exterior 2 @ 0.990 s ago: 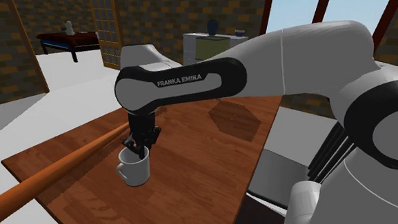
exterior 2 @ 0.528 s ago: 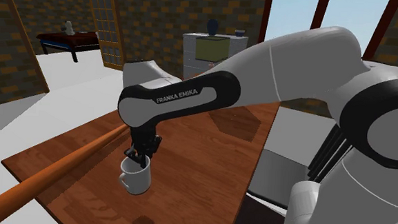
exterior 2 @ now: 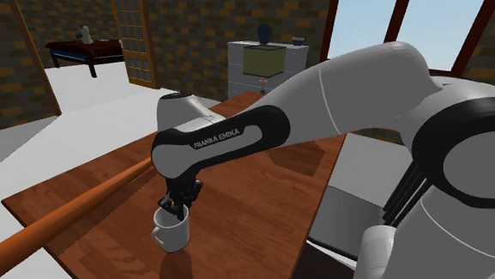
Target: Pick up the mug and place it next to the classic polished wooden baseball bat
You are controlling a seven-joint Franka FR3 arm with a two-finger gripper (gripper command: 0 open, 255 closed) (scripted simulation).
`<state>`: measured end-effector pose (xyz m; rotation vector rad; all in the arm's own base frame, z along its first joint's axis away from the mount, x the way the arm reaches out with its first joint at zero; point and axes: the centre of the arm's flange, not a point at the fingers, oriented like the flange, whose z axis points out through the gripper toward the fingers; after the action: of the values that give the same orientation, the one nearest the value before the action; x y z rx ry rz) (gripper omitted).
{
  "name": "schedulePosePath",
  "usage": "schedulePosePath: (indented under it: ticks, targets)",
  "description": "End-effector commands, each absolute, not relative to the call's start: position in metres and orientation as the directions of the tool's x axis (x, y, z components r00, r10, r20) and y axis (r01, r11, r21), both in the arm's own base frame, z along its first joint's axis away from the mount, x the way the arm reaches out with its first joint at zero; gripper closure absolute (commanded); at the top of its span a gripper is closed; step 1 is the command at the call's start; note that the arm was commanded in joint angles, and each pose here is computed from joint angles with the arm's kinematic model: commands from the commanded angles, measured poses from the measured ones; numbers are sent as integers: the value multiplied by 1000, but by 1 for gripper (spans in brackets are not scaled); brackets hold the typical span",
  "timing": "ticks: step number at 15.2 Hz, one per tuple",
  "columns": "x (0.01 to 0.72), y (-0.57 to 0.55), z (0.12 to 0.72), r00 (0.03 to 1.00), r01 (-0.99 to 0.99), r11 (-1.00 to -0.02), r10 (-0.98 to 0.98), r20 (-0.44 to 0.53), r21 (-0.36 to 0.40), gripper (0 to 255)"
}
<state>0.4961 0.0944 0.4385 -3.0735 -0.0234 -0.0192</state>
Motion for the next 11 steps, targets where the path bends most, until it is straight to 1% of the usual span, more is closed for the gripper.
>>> schedulePosePath:
  ticks: [1, 3, 10, 11]
  targets:
    - [496, 95, 428, 1000, 16, -998, 15, 14, -68, 255]
    - [496, 95, 418, 1000, 16, -998, 15, 14, -68, 255]
    - [496, 95, 418, 1000, 16, -998, 15, 14, -68, 255]
    - [496, 95, 418, 1000, 16, -998, 15, 14, -68, 0]
